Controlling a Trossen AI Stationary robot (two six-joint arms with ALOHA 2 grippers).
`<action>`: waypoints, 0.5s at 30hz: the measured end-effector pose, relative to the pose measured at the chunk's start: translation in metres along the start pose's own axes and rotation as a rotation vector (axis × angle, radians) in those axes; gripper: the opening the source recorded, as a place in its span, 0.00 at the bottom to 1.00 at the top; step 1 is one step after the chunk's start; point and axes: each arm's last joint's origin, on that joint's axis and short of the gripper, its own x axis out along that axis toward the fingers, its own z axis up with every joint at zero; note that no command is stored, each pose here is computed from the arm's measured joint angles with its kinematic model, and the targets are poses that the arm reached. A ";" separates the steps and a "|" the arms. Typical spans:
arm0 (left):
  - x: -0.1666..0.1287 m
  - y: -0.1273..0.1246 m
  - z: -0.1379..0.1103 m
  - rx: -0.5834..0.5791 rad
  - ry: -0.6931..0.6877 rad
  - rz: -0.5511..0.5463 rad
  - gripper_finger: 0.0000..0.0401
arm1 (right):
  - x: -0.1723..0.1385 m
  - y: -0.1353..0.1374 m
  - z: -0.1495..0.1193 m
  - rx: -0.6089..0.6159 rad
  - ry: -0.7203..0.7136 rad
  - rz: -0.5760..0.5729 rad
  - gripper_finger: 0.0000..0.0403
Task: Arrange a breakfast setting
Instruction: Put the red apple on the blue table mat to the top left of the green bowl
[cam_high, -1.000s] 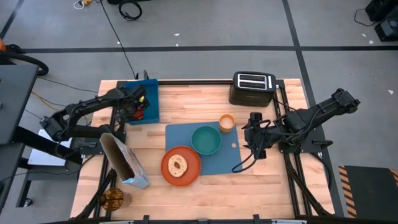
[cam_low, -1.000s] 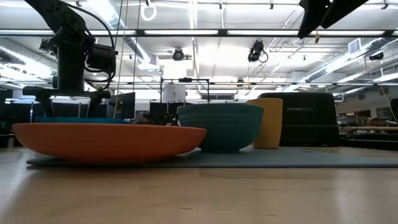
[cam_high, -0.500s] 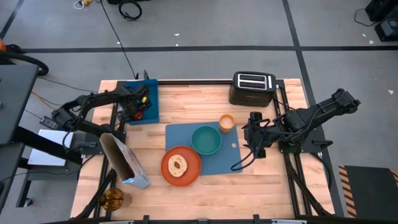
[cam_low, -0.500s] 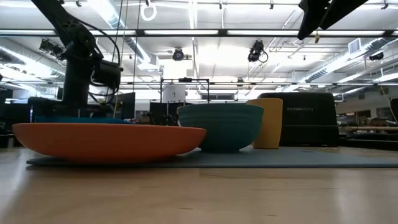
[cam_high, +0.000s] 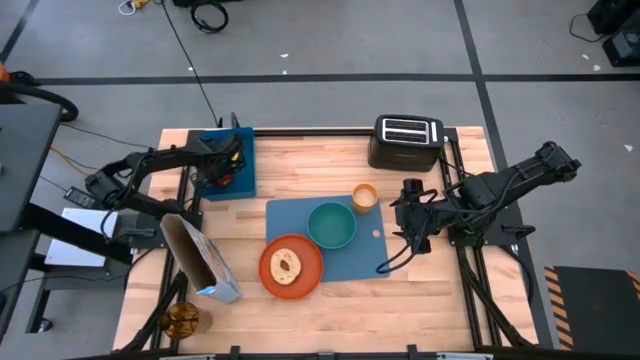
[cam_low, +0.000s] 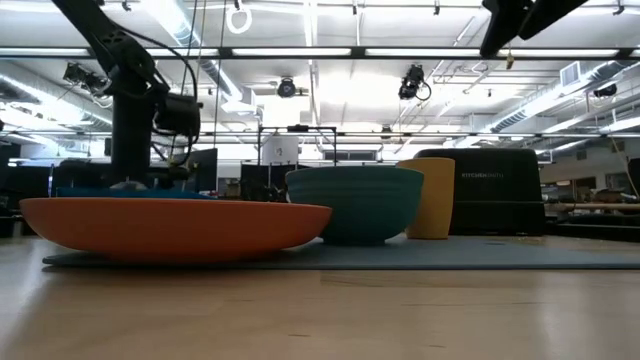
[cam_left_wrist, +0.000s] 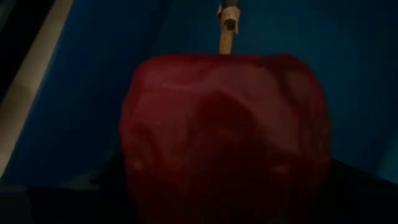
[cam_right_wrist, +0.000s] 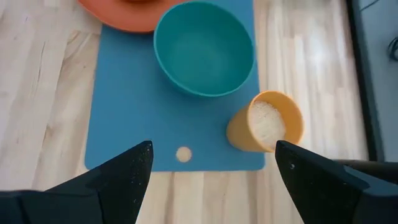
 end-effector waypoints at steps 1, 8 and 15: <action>-0.004 0.000 0.000 0.008 -0.020 -0.017 0.81 | -0.003 -0.002 -0.001 -0.005 -0.011 -0.007 0.86; -0.051 0.004 -0.008 0.094 -0.186 -0.243 0.81 | -0.021 -0.011 -0.004 -0.025 -0.113 -0.029 0.86; -0.119 -0.001 -0.038 0.329 -0.479 -0.694 0.81 | -0.029 -0.014 0.000 -0.009 -0.203 -0.034 0.86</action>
